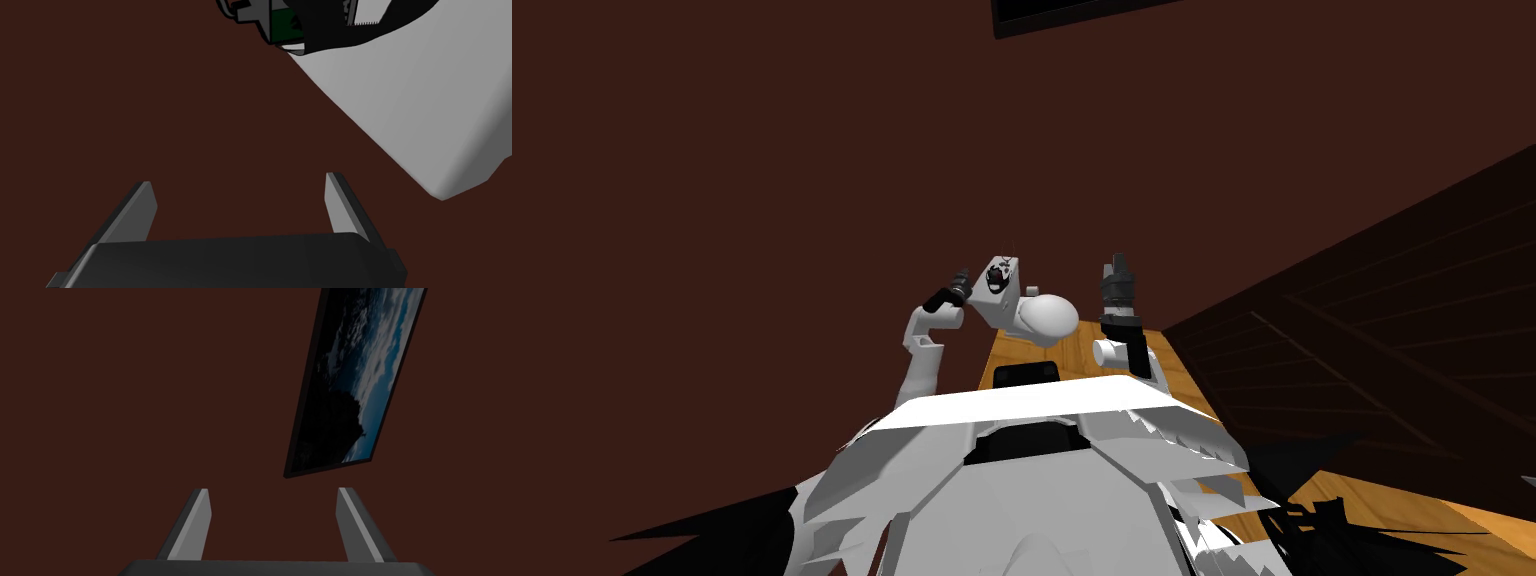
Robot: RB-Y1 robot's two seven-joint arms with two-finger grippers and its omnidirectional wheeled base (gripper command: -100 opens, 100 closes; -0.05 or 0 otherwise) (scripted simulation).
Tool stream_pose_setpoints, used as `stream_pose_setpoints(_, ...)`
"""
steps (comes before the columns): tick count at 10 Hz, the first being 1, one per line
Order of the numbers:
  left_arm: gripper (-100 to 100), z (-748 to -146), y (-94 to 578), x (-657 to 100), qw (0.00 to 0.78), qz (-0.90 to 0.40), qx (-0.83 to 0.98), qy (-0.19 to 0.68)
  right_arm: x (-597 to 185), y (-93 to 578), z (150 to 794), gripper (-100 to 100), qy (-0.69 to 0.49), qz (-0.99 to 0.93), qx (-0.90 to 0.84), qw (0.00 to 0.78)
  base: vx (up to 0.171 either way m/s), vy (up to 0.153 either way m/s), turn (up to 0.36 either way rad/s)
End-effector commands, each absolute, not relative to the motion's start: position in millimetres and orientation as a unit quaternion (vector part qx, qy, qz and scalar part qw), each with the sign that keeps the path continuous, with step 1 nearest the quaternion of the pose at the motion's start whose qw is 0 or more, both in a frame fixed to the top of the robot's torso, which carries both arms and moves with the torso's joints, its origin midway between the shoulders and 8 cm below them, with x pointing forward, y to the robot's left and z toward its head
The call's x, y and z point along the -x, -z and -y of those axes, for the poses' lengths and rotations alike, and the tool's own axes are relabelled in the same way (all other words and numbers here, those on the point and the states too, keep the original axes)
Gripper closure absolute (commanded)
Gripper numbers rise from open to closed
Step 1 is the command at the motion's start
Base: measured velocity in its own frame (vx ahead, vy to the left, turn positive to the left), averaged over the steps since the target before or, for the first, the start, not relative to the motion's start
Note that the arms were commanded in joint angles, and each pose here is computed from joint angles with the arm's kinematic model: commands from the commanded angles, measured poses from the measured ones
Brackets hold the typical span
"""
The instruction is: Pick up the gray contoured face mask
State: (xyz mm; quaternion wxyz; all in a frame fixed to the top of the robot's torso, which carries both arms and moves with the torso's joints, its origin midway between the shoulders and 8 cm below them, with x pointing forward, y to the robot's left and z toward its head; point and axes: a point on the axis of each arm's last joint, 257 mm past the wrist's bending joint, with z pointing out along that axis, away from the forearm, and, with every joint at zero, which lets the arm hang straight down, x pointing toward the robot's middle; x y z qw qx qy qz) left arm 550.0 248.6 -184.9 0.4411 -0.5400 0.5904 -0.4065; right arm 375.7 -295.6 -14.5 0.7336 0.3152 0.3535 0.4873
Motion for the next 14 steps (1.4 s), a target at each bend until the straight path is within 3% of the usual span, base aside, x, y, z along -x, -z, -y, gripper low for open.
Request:
stream_pose_setpoints(1,-100,-240.8,194.5,-552.2,0.428,-0.604,0.545,0.393,-375.7,14.5,295.6,0,-0.487,-0.353,-0.315,0.734,0.023,-0.013,0.036)
stream_pose_setpoints(14,-100,-183.6,239.5,-555.8,0.344,-0.686,0.565,0.304,-375.7,14.5,295.6,0,-0.487,-0.353,-0.315,0.734,0.031,-0.009,0.036)
